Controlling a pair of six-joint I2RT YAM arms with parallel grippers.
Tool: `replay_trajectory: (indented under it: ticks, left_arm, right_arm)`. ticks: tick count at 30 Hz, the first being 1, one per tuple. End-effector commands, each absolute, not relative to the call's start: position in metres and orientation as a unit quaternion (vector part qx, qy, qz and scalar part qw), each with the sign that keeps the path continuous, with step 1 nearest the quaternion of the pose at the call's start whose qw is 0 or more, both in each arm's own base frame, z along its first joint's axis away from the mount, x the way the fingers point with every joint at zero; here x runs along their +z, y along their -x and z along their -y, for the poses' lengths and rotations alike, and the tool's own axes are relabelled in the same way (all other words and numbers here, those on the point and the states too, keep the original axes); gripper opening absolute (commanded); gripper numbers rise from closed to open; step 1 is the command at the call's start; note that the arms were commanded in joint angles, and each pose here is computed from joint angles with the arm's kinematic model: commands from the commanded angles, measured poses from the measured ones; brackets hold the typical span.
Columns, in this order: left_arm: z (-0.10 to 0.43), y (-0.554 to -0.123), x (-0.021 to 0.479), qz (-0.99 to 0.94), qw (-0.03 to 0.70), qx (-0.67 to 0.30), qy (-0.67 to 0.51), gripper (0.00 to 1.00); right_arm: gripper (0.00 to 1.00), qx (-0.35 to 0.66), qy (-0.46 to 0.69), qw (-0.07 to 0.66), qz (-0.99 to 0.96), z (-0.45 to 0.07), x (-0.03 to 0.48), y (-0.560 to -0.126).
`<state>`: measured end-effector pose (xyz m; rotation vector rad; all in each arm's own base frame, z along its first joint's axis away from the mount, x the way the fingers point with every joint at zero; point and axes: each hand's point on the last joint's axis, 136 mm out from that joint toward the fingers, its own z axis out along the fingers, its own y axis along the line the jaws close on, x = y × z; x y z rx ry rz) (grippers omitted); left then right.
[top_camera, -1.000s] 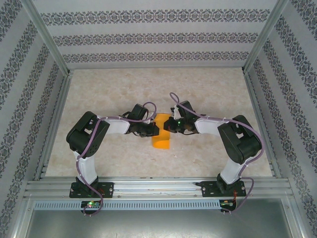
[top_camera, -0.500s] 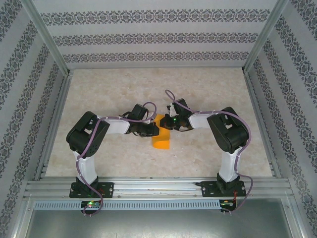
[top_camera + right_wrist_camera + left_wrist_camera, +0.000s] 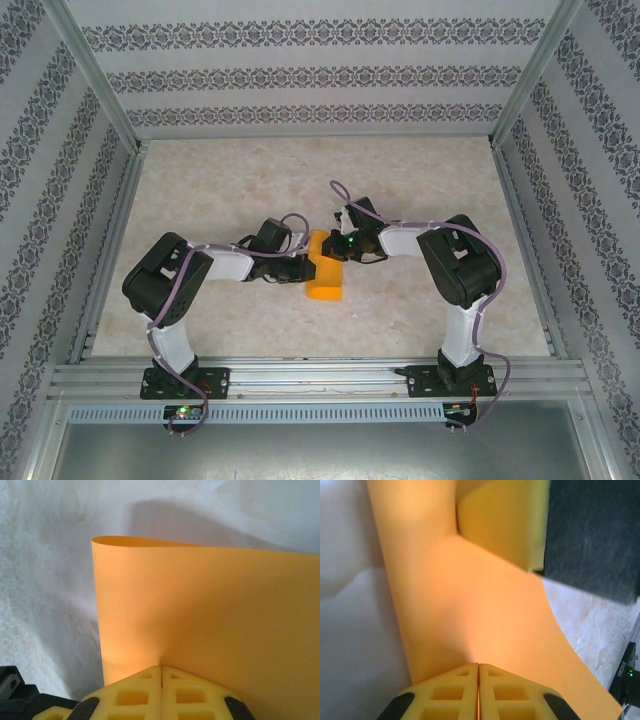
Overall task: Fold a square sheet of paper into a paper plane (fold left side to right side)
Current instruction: Hold the square sheet of paper at the center of the table, then first fold the square sheet of paper in half at the center of the table.
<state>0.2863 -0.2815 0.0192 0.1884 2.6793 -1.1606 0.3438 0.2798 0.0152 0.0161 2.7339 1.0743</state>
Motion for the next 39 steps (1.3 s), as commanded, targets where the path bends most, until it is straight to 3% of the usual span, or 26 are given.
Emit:
replay_trajectory:
  ticks: [1, 12, 25, 34, 39]
  left_arm:
    - [0.255, -0.225, -0.022, -0.939, 0.000, -0.343, -0.026, 0.10]
    - [0.246, -0.180, -0.024, -0.938, -0.032, -0.344, -0.021, 0.10]
    - [0.264, -0.246, 0.052, -0.927, 0.091, -0.361, -0.053, 0.11]
    - [0.292, -0.271, 0.038, -0.917, 0.078, -0.385, -0.070, 0.10]
    - [0.286, -0.258, 0.017, -0.925, 0.053, -0.369, -0.068, 0.10]
  right_arm:
    - [0.00, 0.269, -0.033, 0.078, -0.959, -0.240, -0.034, -0.337]
    - [0.00, 0.279, -0.020, 0.072, -0.957, -0.243, -0.032, -0.335]
    - [0.00, 0.284, -0.008, 0.069, -0.956, -0.248, -0.031, -0.327]
    - [0.00, 0.283, -0.007, 0.069, -0.957, -0.248, -0.030, -0.325]
    - [0.00, 0.280, -0.005, 0.067, -0.958, -0.247, -0.030, -0.324]
